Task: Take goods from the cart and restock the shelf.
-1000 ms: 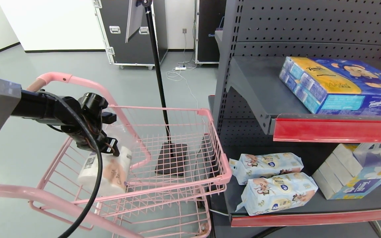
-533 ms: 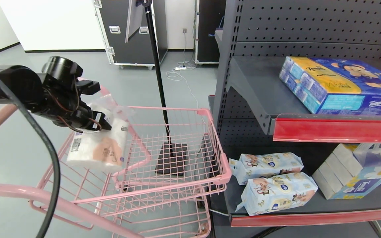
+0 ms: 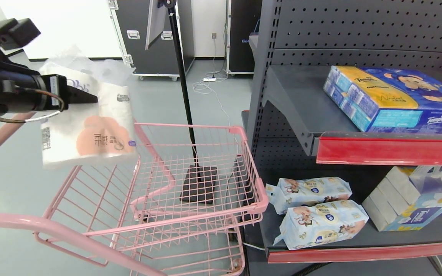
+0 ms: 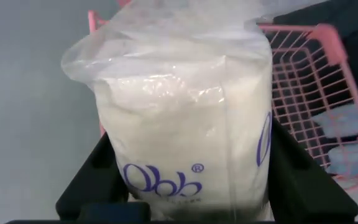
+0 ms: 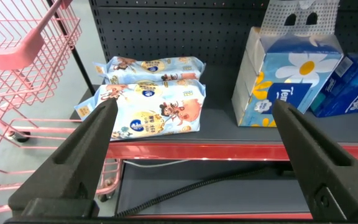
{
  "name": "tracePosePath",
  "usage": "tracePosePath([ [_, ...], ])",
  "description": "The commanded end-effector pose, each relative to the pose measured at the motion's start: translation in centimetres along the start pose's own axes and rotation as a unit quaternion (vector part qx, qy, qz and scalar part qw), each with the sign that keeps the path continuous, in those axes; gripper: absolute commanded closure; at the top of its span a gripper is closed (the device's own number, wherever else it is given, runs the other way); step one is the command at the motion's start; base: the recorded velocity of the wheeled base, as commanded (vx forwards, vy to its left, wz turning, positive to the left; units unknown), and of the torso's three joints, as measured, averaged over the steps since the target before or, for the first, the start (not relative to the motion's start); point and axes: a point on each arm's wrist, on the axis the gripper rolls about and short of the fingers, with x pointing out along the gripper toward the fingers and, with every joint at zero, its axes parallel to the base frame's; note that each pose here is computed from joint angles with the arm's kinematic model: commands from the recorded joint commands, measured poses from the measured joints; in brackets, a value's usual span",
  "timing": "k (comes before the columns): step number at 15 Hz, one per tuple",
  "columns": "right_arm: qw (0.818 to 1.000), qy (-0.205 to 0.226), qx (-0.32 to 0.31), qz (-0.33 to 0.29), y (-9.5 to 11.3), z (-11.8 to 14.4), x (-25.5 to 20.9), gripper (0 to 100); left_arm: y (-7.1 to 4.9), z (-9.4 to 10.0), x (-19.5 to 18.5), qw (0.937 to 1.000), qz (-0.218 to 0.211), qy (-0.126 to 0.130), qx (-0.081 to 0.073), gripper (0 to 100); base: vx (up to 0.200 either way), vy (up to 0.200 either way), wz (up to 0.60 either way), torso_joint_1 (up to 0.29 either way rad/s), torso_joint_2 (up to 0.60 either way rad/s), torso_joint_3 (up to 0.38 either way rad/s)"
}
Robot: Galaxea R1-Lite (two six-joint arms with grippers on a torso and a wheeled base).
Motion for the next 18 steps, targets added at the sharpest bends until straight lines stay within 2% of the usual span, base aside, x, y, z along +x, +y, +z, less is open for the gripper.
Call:
tracePosePath([
  [1,1.0,0.001,0.0,-0.001,0.0,0.0,0.0,0,0.1,-2.5,-6.2,0.9959,-0.002,-0.09,-0.003,100,0.0,0.0,0.0,0.0,0.0,0.0],
  [2,1.0,0.001,-0.001,-0.001,0.0,0.0,0.0,0,0.0,-3.4,-6.8,0.9942,-0.003,-0.108,-0.002,100,0.0,0.0,0.0,0.0,0.0,0.0],
  [3,1.0,0.001,-0.001,-0.001,0.0,0.0,0.0,0,0.0,-5.6,-8.0,0.9908,-0.007,-0.135,0.002,100,0.0,0.0,0.0,0.0,0.0,0.0],
  [4,1.0,0.001,-0.001,-0.001,0.0,0.0,0.0,0,0.0,-6.3,-8.5,0.9894,-0.01,-0.145,0.003,100,0.0,0.0,0.0,0.0,0.0,0.0],
  [5,1.0,0.001,-0.002,-0.002,0.0,0.0,0.0,0,-0.1,-8.3,-9.9,0.9861,-0.022,-0.164,0.007,100,0.0,0.0,0.0,0.0,0.0,0.0],
  [8,1.0,0.001,-0.001,-0.002,0.0,0.0,0.0,0,-0.3,-11.1,-12.0,0.9819,-0.034,-0.186,0.012,100,0.0,0.0,0.0,0.0,0.0,0.0],
  [11,1.0,0.001,-0.001,-0.002,0.0,0.0,0.0,0,-0.4,-12.9,-13.2,0.9748,-0.058,-0.214,0.022,100,0.0,0.0,0.0,0.0,0.0,0.0],
  [14,1.0,0.001,0.0,-0.002,0.0,0.0,0.0,0,-0.5,-14.0,-13.7,0.9725,-0.069,-0.221,0.029,100,0.0,0.0,0.0,0.067,-0.31,-0.225],
  [18,1.0,0.001,0.0,-0.002,0.0,0.0,0.0,0,-0.5,-14.7,-13.6,0.9732,-0.081,-0.213,0.031,100,0.0,0.0,0.0,0.14,-0.49,-0.354],
])
